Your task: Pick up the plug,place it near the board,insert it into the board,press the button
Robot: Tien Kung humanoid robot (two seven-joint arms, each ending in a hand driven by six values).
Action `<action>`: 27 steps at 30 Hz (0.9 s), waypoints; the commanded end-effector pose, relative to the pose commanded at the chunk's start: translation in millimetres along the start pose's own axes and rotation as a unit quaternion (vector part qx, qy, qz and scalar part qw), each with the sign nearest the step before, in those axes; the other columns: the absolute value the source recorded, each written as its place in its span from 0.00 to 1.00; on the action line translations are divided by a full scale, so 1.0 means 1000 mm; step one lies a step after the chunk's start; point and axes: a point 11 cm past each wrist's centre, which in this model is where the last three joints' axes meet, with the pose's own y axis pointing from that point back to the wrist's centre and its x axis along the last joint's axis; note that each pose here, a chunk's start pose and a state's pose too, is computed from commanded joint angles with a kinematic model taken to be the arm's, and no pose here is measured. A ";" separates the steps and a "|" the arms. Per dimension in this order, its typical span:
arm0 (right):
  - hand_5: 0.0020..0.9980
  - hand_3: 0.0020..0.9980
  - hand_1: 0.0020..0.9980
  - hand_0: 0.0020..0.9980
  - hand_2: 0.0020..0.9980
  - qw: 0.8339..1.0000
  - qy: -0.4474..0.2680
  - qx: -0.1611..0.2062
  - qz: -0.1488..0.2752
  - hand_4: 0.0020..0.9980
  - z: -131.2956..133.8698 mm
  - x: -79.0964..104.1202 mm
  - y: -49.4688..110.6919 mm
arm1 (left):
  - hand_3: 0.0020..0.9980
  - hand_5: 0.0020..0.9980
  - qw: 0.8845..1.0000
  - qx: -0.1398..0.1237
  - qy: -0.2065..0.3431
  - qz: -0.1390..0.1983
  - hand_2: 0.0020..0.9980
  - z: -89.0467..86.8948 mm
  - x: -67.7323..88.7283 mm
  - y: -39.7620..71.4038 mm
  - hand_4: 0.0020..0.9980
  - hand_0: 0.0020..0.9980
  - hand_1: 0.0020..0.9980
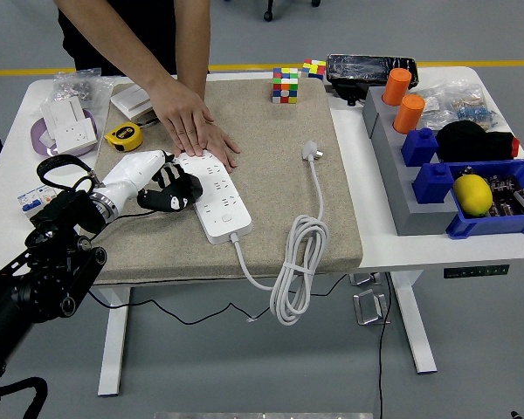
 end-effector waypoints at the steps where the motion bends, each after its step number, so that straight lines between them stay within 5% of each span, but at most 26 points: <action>1: 0.94 0.75 0.71 0.77 0.71 1.000 0.000 0.000 0.000 1.00 0.000 0.000 0.000 | 0.47 0.06 1.000 0.000 0.000 0.000 0.37 0.000 0.000 0.000 0.67 0.45 0.41; 5: 0.94 0.75 0.71 0.77 0.71 1.000 -0.001 0.000 -0.001 1.00 0.000 0.000 0.000 | 0.47 0.06 1.000 -0.001 0.001 0.000 0.37 0.000 0.001 0.000 0.67 0.45 0.41; 6: 0.94 0.75 0.71 0.77 0.71 1.000 -0.001 0.000 -0.001 1.00 0.000 0.000 0.000 | 0.48 0.21 1.000 -0.001 0.001 -0.001 0.44 0.000 0.000 0.000 0.87 0.48 0.44; 11: 0.94 0.75 0.71 0.77 0.71 1.000 -0.003 -0.001 -0.003 1.00 0.000 0.000 0.000 | 0.48 0.21 1.000 0.000 0.011 -0.008 0.44 -0.001 -0.002 0.000 0.87 0.48 0.44; 12: 0.95 0.75 0.71 0.77 0.71 1.000 -0.003 0.000 -0.003 1.00 0.000 0.000 0.000 | 0.58 0.35 1.000 0.000 0.015 -0.009 0.59 -0.001 -0.002 0.000 1.00 0.63 0.67; 17: 0.95 0.75 0.71 0.77 0.71 1.000 -0.004 0.000 -0.002 1.00 0.001 0.000 0.000 | 0.58 0.35 0.999 0.002 0.028 -0.015 0.59 -0.002 -0.003 0.000 1.00 0.63 0.67; 18: 0.95 0.75 0.71 0.77 0.71 1.000 -0.004 0.000 -0.002 1.00 0.001 0.000 0.000 | 0.76 0.44 0.999 0.002 0.029 -0.015 0.76 -0.002 -0.003 0.000 1.00 0.76 0.81; 23: 0.95 0.75 0.71 0.77 0.71 1.000 -0.005 0.001 -0.002 1.00 0.000 0.000 0.000 | 0.76 0.44 0.999 0.002 0.037 -0.017 0.76 -0.002 -0.002 0.000 1.00 0.76 0.81; 24: 0.95 0.75 0.71 0.77 0.71 1.000 -0.005 0.001 -0.002 1.00 -0.001 0.000 0.000 | 0.82 0.59 0.999 0.002 0.040 -0.016 0.82 -0.002 -0.001 0.000 1.00 0.83 0.87; 27: 0.95 0.75 0.71 0.77 0.71 1.000 -0.005 0.001 -0.002 1.00 0.000 0.000 0.000 | 0.82 0.59 0.999 0.002 0.045 -0.016 0.82 -0.002 0.000 0.000 1.00 0.83 0.87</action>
